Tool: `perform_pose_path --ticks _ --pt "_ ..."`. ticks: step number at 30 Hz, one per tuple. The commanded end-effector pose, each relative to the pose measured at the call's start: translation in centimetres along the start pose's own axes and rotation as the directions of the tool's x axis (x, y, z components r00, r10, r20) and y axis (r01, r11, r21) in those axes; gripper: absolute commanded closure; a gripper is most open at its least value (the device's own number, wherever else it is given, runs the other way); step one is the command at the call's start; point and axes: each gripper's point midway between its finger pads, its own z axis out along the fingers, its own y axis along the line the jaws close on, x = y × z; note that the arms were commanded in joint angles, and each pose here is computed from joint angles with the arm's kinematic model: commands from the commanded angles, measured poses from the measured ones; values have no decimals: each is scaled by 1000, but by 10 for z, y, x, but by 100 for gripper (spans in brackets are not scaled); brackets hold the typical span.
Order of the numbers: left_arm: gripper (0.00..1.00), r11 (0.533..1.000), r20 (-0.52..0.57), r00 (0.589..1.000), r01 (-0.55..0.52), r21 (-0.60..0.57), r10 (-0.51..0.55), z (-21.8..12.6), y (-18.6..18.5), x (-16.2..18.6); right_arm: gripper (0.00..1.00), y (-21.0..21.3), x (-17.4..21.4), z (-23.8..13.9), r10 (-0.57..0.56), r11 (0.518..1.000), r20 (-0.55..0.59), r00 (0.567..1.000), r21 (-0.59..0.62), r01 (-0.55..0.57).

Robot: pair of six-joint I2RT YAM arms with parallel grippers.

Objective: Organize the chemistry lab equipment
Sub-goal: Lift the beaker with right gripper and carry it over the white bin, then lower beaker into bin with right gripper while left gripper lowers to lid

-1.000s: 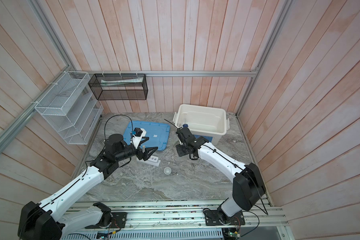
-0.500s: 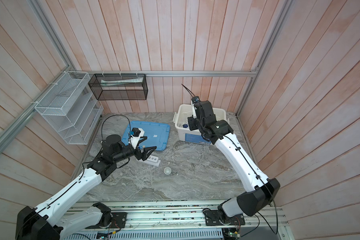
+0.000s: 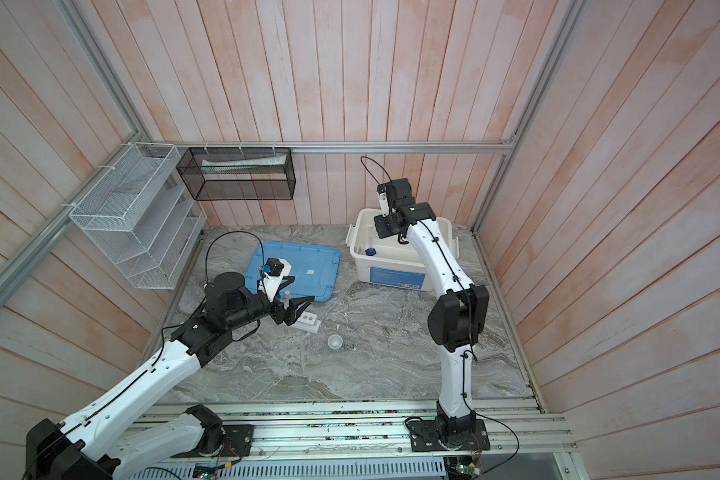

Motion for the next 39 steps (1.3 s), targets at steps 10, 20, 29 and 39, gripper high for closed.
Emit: perform_pose_path --ticks 10,20,29,39 --pt "10 998 -41 999 -5 -70 2 13 16 -20 96 12 49 64 -48 993 -201 978 -113 25" --pt "10 999 -28 1000 -15 -28 14 50 22 -29 96 13 67 96 -55 996 -239 969 -87 35" --pt "10 1000 -10 1000 2 4 -2 71 25 -42 96 12 71 125 -38 993 -226 973 -119 11" --pt "10 1000 -16 1000 14 13 -14 78 26 -48 96 14 86 144 -60 991 -254 965 -130 27"
